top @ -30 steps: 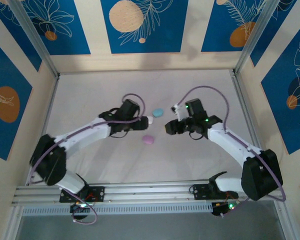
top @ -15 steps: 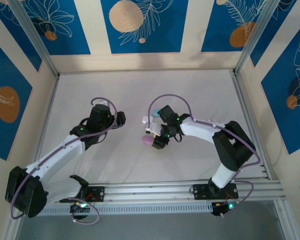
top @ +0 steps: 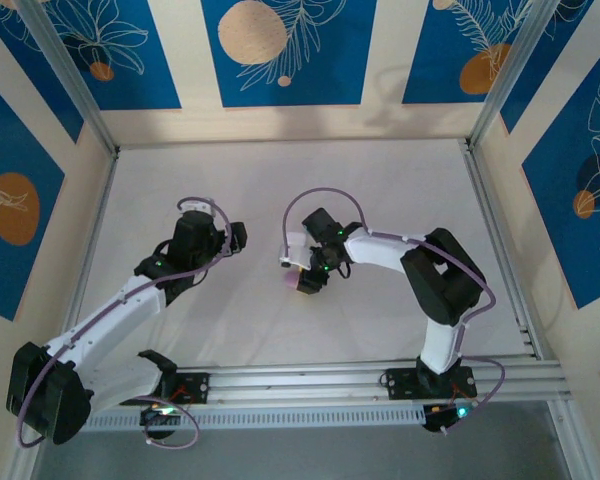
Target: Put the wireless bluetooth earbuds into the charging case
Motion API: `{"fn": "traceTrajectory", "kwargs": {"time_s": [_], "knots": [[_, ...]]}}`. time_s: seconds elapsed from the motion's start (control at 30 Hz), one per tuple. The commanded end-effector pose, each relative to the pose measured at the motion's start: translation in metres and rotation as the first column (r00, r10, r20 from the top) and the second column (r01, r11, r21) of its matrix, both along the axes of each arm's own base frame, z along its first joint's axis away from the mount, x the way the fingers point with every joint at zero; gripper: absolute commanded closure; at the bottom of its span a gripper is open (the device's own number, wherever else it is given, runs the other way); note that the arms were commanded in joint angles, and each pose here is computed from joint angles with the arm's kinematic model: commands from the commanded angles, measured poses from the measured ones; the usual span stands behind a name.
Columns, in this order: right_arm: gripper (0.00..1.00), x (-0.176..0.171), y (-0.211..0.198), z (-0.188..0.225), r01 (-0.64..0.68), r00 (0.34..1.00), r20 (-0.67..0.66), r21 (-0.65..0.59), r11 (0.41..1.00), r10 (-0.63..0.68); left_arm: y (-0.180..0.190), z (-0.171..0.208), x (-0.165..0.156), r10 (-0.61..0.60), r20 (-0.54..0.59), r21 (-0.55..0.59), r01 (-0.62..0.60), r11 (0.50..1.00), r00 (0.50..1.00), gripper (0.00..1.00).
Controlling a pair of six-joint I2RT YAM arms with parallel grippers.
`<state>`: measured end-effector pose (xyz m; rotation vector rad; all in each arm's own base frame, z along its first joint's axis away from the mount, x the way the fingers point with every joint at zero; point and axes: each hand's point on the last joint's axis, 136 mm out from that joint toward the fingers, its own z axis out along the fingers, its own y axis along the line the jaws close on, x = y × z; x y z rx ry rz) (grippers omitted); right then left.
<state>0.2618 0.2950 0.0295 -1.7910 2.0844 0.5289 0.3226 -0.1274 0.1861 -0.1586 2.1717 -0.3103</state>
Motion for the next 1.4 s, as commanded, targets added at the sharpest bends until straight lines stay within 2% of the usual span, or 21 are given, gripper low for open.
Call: {"fn": "traceTrajectory", "kwargs": {"time_s": [0.0, 0.27, 0.53, 0.9, 1.03, 1.13, 1.23, 1.37], "knots": [[0.54, -0.001, 0.004, -0.004, -0.031, 0.999, 0.008, -0.021, 0.999, 0.032, 0.007, -0.002, 0.004, 0.015, 0.014, 0.028, -0.015, 0.999, 1.000, 0.13], [0.57, -0.005, 0.007, -0.013, -0.052, 0.998, -0.022, -0.060, 0.997, 0.051, 0.003, -0.007, 0.003, -0.002, 0.000, 0.011, 0.002, 1.000, 1.000, 0.13], [0.54, -0.008, 0.007, -0.021, -0.076, 0.997, -0.025, -0.092, 0.993, 0.074, 0.003, -0.007, 0.001, -0.003, -0.004, 0.005, 0.003, 1.000, 1.000, 0.13], [0.49, -0.003, 0.017, -0.013, -0.089, 0.996, -0.008, -0.058, 0.994, 0.089, 0.002, -0.007, 0.003, -0.008, -0.006, 0.000, 0.008, 1.000, 1.000, 0.13], [0.54, 0.001, 0.019, -0.014, -0.086, 0.996, 0.001, -0.060, 0.994, 0.086, 0.002, -0.007, 0.002, -0.008, -0.006, 0.002, 0.008, 1.000, 1.000, 0.13], [0.60, 0.000, 0.022, -0.003, -0.072, 0.997, 0.003, -0.019, 0.997, 0.072, -0.001, -0.005, 0.002, -0.028, 0.005, -0.002, 0.028, 1.000, 1.000, 0.15], [0.67, 0.000, 0.027, 0.027, -0.030, 0.999, -0.022, 0.085, 0.996, 0.032, -0.006, -0.001, 0.003, -0.056, 0.030, -0.015, 0.057, 0.998, 0.998, 0.17], [0.67, 0.001, 0.023, 0.087, 0.033, 0.999, -0.023, 0.272, 0.962, -0.028, -0.035, 0.018, 0.004, -0.190, 0.101, -0.094, 0.199, 0.975, 0.977, 0.18]]}}
